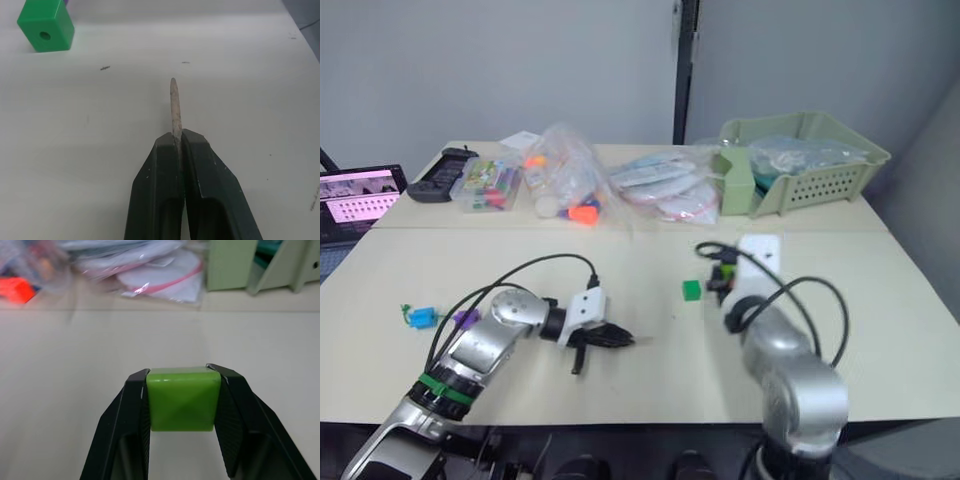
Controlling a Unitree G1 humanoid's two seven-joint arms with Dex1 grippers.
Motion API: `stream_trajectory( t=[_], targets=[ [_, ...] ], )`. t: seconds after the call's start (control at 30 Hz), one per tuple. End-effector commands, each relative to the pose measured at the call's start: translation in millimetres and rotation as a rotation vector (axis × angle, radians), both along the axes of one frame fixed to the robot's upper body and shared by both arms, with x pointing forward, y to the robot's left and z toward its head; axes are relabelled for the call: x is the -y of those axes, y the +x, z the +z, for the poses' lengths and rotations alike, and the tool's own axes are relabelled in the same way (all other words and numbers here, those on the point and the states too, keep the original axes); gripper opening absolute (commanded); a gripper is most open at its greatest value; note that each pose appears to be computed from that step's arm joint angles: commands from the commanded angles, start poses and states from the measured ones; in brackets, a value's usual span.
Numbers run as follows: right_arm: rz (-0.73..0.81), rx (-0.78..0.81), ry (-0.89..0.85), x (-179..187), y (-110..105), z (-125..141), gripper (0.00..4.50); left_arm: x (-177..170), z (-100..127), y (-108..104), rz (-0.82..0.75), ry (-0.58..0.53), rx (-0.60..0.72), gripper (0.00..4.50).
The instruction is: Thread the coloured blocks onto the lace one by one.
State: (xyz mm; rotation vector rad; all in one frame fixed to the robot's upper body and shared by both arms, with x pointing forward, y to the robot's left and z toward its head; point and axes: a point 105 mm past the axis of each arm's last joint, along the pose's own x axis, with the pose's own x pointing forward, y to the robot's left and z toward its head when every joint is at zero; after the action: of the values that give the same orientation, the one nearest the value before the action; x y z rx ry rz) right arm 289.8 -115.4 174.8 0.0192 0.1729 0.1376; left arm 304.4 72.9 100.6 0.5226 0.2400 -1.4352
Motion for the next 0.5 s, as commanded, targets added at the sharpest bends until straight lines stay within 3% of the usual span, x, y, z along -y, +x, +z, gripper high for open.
stream_trajectory(
  t=[0.03,0.13,0.27,0.5],
  targets=[
    [0.027,0.003,0.003,-18,-18,4,1.17,-5,10,-1,0.005,-0.024,0.010,0.00],
    [0.060,-0.075,0.021,-33,-26,-15,1.17,-8,13,-1,0.013,-0.019,0.013,0.00],
    [0.087,-0.198,0.013,-48,-29,-61,1.17,-15,17,-2,0.030,0.008,0.024,0.00],
    [0.112,-0.220,0.058,-54,-20,-83,1.17,-23,24,-9,0.044,0.024,0.026,0.00]
  ],
)
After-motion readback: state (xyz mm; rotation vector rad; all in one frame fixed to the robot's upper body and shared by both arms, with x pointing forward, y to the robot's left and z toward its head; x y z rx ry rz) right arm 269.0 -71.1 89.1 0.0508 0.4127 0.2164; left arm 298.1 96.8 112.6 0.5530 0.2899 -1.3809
